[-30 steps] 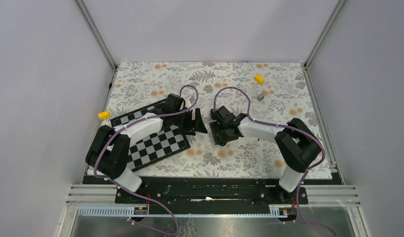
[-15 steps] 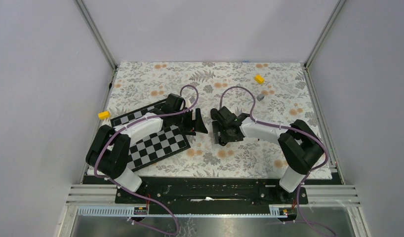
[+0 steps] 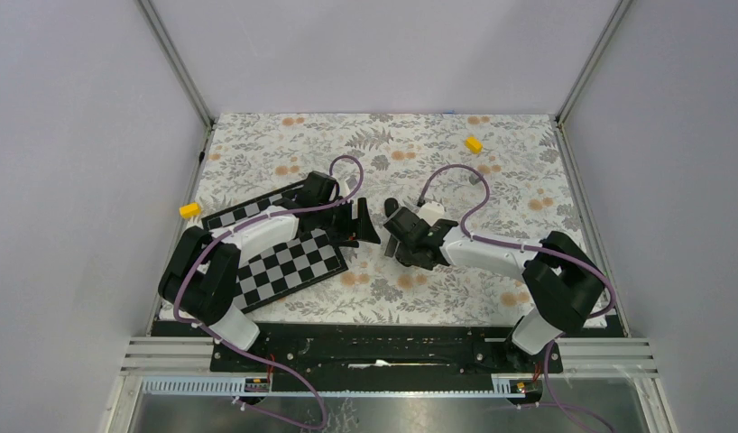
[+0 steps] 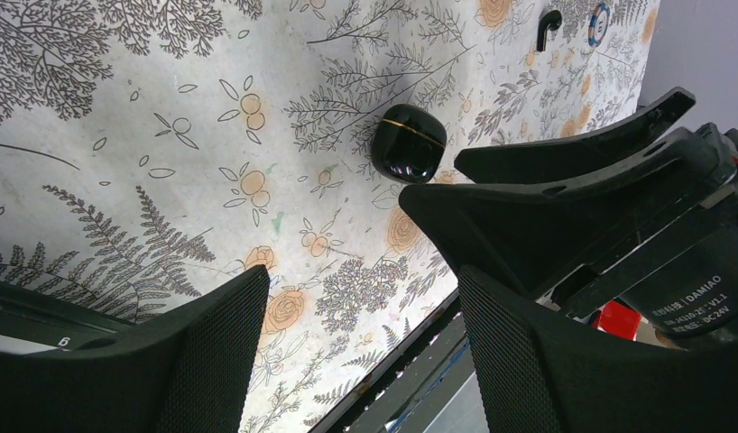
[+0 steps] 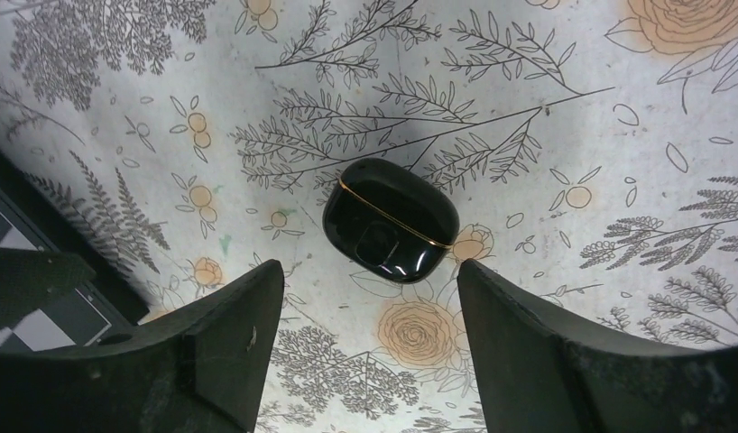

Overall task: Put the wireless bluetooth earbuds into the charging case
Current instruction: Adjust the charging case at the center of the board.

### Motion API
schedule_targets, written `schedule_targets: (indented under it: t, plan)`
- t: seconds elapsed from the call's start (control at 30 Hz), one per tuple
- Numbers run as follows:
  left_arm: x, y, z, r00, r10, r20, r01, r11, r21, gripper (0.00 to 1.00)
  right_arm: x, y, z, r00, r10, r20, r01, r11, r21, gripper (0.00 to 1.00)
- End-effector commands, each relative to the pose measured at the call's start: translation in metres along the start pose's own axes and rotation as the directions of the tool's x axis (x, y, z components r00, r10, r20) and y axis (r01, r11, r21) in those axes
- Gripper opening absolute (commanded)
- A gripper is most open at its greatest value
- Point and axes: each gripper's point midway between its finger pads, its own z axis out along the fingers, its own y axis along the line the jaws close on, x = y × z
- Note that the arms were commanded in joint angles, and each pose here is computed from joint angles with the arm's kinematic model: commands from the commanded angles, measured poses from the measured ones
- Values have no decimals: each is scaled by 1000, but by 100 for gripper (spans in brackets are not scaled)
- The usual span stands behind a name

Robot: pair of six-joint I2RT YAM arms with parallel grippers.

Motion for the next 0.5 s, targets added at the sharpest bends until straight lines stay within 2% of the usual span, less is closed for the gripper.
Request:
schedule_targets:
  t: [0.0,0.3,0.47]
  plan:
    - [-4,-7,-2,1000,20,21,-21,999,33,79,-6,-6,8,992,116,54,-120,991,62,77]
    - [-4,-7,-4,999,25,29,-26,999,27,79,-5,3,24,996,77,50,-82,991,104,75]
    - [-3,-7,-5,999,25,30,-26,999,25,79,-4,11,32,999,-15,37,10,992,123,73]
